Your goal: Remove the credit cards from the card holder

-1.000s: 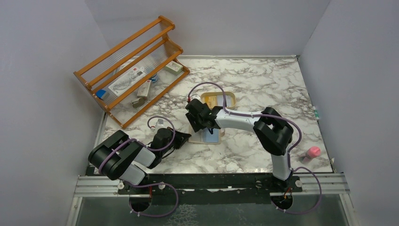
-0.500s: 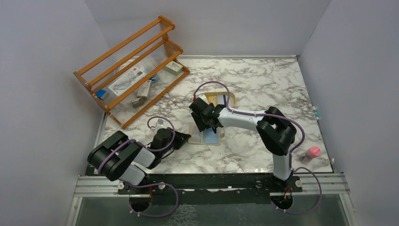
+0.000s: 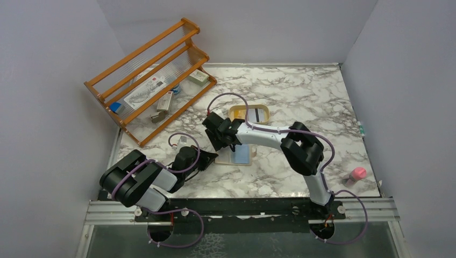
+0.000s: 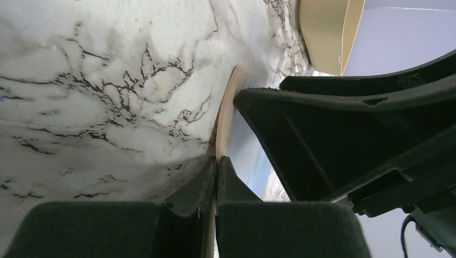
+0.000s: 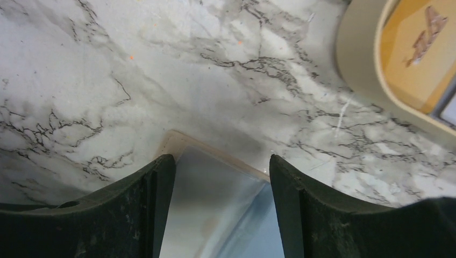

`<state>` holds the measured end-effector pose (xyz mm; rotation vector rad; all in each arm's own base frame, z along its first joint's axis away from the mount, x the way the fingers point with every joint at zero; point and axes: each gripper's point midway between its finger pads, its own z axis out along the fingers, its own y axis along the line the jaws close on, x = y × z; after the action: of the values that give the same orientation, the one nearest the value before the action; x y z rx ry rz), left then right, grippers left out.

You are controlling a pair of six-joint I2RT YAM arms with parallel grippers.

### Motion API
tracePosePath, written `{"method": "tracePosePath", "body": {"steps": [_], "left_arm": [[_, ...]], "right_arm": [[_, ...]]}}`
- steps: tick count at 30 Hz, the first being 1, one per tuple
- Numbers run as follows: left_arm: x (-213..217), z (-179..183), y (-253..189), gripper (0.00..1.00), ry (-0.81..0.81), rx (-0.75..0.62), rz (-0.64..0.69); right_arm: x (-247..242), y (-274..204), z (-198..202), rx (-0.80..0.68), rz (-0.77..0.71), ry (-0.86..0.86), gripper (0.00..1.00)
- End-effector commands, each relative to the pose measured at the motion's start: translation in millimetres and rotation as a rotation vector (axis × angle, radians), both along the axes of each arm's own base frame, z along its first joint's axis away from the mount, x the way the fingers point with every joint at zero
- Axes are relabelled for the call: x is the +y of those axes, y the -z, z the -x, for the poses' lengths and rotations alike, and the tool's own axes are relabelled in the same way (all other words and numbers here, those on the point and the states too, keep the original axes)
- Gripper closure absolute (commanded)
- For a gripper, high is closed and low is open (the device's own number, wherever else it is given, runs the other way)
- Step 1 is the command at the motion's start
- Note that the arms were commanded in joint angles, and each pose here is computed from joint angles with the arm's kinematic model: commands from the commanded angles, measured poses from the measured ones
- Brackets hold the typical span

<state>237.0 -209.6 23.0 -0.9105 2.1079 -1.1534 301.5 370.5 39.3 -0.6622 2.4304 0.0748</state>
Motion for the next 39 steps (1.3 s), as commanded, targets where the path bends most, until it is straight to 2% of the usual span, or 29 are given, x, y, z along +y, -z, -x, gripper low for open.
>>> {"method": "tracePosePath", "body": {"steps": [1,18,39], "left_arm": [[6,2,8,1.00,-0.008,0.010,-0.042],[11,3,12,1.00,-0.025,0.019,-0.054],[21,7,23,1.00,-0.066,0.056,-0.080]], "right_arm": [[3,22,15,0.052,0.043,-0.014,0.30],[-1,29,36,0.009,0.145,-0.070,0.30],[-99,58,91,0.094,0.293,-0.022,0.30]]}}
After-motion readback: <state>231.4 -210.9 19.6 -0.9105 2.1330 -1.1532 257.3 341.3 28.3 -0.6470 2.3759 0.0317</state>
